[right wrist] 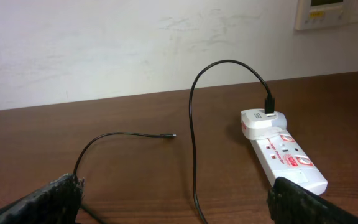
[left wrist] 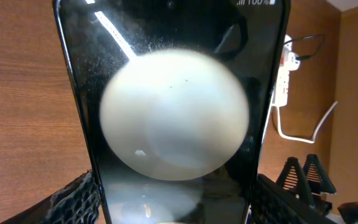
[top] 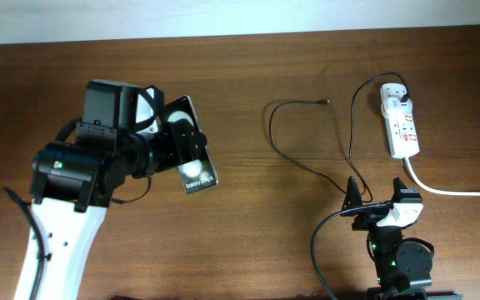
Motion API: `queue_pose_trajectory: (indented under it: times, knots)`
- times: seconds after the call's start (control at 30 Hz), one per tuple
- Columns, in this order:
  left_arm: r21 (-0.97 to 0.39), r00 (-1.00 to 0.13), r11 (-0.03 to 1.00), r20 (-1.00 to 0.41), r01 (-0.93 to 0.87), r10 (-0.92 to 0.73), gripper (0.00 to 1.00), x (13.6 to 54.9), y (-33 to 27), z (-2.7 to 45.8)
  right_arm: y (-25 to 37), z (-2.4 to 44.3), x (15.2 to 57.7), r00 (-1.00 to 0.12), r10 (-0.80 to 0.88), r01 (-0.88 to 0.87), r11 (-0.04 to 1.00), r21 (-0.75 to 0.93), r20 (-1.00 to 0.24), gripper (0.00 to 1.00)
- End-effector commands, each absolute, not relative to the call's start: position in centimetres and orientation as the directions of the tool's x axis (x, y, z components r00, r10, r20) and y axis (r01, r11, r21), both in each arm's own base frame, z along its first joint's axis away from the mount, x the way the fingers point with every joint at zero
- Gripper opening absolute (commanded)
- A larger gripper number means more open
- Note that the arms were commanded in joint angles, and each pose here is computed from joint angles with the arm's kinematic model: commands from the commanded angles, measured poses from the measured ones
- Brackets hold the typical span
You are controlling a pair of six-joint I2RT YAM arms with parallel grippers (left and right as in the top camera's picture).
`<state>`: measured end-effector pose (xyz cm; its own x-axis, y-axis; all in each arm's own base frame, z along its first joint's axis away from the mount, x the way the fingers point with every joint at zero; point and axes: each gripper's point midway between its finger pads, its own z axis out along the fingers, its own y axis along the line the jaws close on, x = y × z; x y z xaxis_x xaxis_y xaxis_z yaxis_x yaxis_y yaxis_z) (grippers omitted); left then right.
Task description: Plug charger to phone and switch on socket
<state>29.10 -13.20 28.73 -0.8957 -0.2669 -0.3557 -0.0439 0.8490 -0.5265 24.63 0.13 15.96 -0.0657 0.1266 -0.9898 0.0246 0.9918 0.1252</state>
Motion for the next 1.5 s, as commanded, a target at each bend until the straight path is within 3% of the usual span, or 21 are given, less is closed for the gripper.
queue_pose_trajectory:
  times: [0.0, 0.63, 0.93, 1.27, 1.47]
  knots:
    - [-0.515, -0.899, 0.856, -0.348, -0.055, -0.267, 0.5, 30.2, -13.5, 28.0, -0.2, 15.7, 24.6, -0.067, 0.124, 0.041, 0.992, 0.122, -0.99, 0.99]
    - [-0.475, -0.888, 0.876, -0.364, -0.081, -0.28, 0.5, 31.7, -13.0, 27.0, -0.2, 15.7, 24.6, -0.067, 0.124, 0.041, 0.992, 0.122, -0.99, 0.99]
    - [-0.704, -0.975, 0.71, -0.147, -0.015, -0.167, 0.55, 27.3, -17.9, 28.5, -0.2, 15.7, 24.6, -0.067, 0.124, 0.041, 0.992, 0.122, -0.99, 0.99]
    - [-0.671, -0.988, 0.726, 0.072, -0.15, -0.138, 0.54, 28.8, -18.9, 22.9, -0.2, 15.7, 24.6, -0.067, 0.124, 0.041, 0.992, 0.122, -0.99, 0.99]
    - [-0.64, -0.985, 0.749, 0.089, -0.171, -0.149, 0.54, 29.4, -18.6, 21.5, -0.2, 15.7, 24.6, -0.067, 0.124, 0.041, 0.992, 0.122, -0.99, 0.99]
